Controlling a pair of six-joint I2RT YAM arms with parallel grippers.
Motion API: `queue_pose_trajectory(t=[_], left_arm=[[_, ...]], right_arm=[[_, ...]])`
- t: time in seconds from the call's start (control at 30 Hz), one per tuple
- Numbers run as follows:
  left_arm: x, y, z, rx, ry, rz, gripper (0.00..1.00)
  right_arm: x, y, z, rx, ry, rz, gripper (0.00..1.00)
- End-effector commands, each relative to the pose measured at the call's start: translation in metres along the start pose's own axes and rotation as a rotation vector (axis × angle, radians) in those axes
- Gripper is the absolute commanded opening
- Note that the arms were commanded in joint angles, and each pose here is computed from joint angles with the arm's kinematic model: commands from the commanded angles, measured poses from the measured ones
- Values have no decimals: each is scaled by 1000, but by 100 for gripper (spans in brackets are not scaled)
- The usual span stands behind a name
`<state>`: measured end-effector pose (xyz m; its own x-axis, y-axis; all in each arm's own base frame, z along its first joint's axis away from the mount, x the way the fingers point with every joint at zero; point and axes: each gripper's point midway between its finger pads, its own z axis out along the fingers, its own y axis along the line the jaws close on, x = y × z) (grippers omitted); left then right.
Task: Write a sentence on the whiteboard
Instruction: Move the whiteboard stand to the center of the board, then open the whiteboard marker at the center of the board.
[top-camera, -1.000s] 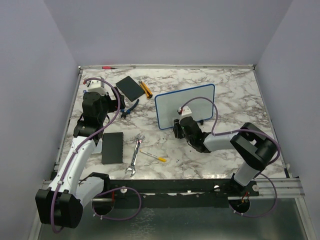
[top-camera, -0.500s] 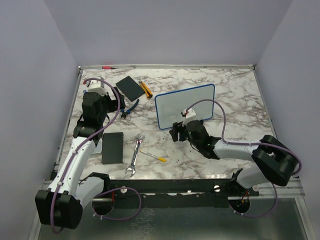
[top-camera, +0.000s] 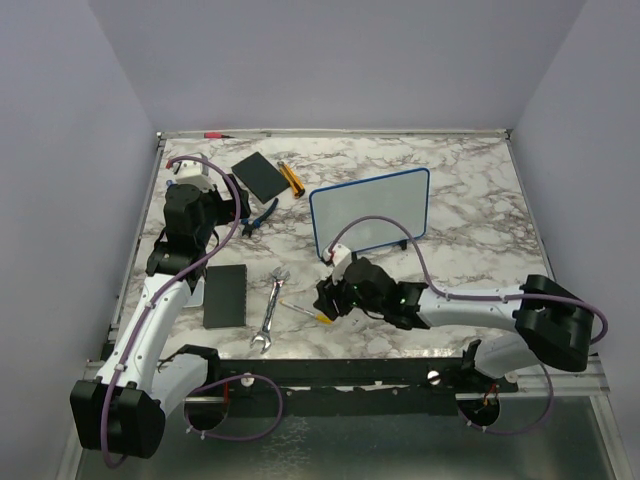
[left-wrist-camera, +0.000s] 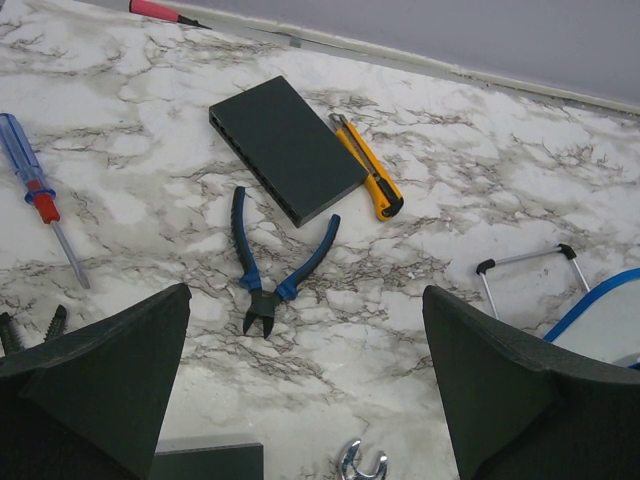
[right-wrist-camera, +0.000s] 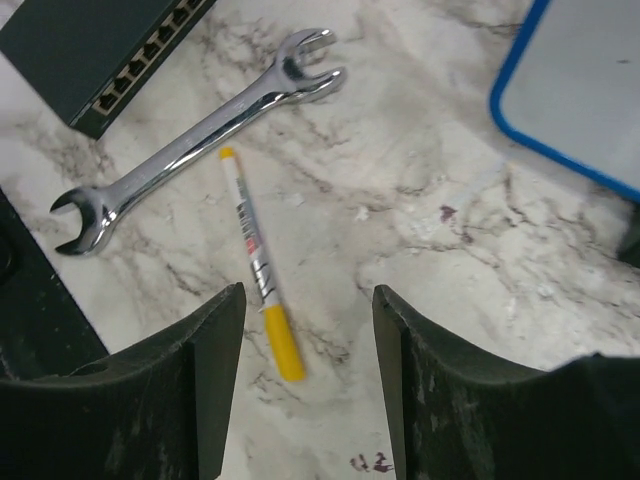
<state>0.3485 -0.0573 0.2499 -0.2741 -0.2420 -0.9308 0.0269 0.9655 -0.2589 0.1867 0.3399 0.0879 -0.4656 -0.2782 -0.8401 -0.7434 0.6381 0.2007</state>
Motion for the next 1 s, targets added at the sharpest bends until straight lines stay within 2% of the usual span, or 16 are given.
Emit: queue_pose_trajectory(t=[0.0,0.2,0.4,0.77,0.97], left_arm=[[6,0,-1,6,17,14,99],[7,0,-1,5,19,16,99],[6,-1,-1,8,17,19,99],[-1,7,-6,-37,-4,18,99],[2,8,-4,-40,4,20,99]], right_arm=[[21,21,8,-42,112,-64,54],[16,29,39,0,137,-126,46],[20,34,64,36,210,-184,43],[36,43,76,43,309,-289,40],[47,47,89,52,353,-329,34]])
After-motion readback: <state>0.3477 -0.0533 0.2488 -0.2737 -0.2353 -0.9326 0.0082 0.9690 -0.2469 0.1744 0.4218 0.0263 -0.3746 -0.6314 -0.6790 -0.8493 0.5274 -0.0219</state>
